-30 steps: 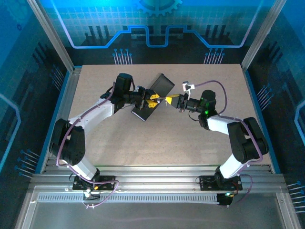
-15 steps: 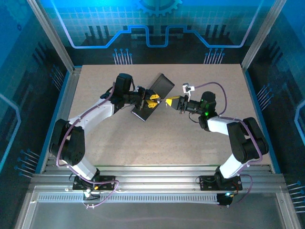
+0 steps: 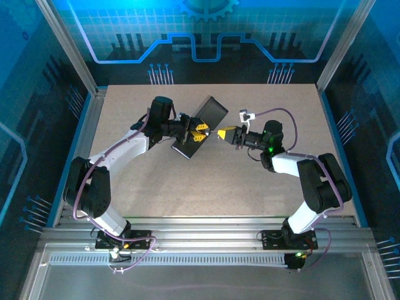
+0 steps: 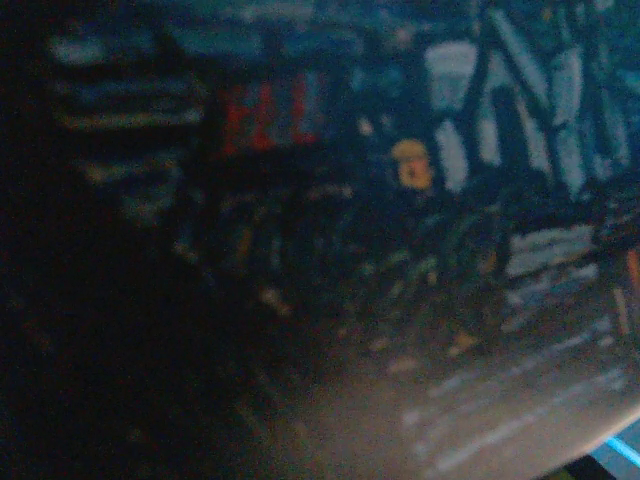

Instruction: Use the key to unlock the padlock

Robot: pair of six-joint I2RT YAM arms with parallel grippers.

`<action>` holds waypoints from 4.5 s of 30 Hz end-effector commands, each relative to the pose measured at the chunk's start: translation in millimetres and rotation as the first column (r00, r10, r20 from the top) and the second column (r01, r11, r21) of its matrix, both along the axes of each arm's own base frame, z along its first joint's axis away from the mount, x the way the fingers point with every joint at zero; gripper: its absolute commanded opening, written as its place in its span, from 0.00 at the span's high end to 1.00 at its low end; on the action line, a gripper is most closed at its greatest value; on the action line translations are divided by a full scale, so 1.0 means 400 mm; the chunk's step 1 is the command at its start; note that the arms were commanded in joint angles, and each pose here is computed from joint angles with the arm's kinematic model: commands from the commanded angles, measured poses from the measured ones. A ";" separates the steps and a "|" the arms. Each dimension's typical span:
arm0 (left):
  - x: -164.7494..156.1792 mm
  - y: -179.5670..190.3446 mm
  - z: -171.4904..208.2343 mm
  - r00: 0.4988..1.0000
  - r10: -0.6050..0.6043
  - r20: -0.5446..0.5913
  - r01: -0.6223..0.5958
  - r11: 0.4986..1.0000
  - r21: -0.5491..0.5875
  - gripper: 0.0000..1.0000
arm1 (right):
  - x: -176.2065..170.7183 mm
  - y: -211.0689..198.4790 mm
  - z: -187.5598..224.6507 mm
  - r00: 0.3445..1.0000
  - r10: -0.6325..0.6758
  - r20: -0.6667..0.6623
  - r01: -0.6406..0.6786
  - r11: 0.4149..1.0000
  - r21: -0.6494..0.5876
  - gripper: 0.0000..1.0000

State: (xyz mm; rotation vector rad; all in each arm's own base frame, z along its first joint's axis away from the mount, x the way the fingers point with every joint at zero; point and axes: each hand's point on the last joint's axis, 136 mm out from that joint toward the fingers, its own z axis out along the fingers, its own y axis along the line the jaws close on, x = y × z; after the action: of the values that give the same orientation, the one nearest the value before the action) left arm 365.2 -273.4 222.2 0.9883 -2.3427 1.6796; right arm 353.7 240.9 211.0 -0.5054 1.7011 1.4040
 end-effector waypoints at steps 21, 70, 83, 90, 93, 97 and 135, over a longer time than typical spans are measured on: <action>-0.011 0.022 0.015 1.000 0.017 0.014 -0.017 1.000 0.006 1.00 | -0.003 -0.005 0.043 0.996 -0.001 0.084 0.000 1.000 0.016 1.00; -0.013 0.024 0.024 1.000 0.024 0.019 -0.024 1.000 0.008 1.00 | 0.002 0.085 0.059 0.992 0.067 0.111 -0.071 0.997 0.028 1.00; -0.014 0.020 0.023 1.000 0.000 0.026 0.000 1.000 0.018 1.00 | -0.039 0.129 0.077 0.979 0.143 0.143 -0.150 0.988 0.035 1.00; -0.015 0.022 0.001 1.000 -0.019 0.009 0.018 0.999 0.041 1.00 | -0.077 0.136 0.087 0.970 0.183 0.163 -0.190 0.981 0.030 1.00; -0.016 0.022 -0.007 1.000 -0.021 0.000 0.021 0.999 0.047 1.00 | -0.091 0.145 0.099 0.964 0.199 0.174 -0.208 0.978 0.031 1.00; -0.008 0.020 -0.005 1.000 -0.013 0.005 0.013 0.999 0.037 1.00 | -0.113 0.162 0.093 0.958 0.233 0.169 -0.240 0.970 0.022 1.00; -0.021 0.079 -0.077 0.996 -0.034 -0.082 0.046 0.987 0.152 1.00 | -0.120 0.011 0.021 0.964 0.239 0.117 -0.172 0.896 -0.410 0.55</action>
State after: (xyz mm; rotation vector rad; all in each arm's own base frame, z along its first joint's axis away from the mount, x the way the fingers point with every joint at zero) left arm 359.2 -245.7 194.7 1.0205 -2.4185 1.5040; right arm 326.4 253.6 235.5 -0.8067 1.8182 1.2479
